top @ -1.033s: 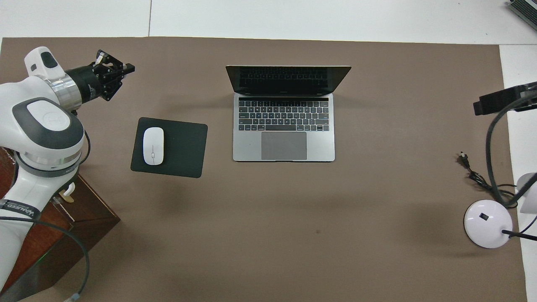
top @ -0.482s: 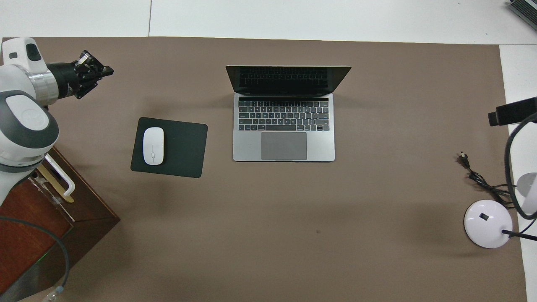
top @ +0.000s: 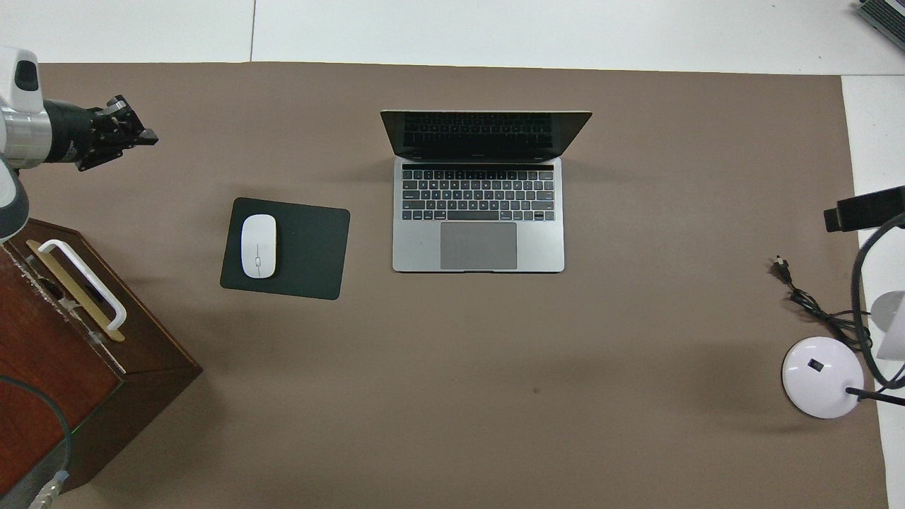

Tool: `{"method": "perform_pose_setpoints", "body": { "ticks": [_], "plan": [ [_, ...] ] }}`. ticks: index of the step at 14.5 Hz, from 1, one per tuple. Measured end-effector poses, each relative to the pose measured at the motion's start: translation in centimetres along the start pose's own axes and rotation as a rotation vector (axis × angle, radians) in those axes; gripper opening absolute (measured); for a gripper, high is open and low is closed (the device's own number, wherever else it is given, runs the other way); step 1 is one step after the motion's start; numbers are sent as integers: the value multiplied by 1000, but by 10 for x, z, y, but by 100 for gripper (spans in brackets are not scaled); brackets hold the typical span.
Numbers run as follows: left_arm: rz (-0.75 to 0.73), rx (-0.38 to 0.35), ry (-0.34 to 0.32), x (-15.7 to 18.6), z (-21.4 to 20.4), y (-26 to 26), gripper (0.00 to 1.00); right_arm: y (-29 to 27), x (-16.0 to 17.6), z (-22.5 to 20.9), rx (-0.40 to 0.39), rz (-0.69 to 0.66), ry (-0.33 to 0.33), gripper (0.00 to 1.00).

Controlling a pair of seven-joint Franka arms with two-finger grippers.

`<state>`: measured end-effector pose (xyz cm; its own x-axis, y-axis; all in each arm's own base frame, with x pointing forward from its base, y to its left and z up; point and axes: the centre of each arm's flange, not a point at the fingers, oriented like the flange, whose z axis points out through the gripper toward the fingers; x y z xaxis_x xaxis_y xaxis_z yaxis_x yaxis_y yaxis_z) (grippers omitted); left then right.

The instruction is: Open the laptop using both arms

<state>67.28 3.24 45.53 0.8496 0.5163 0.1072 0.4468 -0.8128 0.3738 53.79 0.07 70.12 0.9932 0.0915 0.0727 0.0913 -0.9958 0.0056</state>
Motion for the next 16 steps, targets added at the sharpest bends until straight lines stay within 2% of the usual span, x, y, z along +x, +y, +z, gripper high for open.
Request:
{"method": "perform_pose_setpoints", "body": {
  "ticks": [7,11,16],
  "plan": [
    [135,204,-113,-15,-46,5,1,2,1,34,1,5,-13,100],
    [199,280,-197,-39,-89,1,1,2,4,52,2,5,-16,100],
    [279,368,-265,-64,-136,-11,1,8,-2,51,1,16,-16,100]
  ]
}}
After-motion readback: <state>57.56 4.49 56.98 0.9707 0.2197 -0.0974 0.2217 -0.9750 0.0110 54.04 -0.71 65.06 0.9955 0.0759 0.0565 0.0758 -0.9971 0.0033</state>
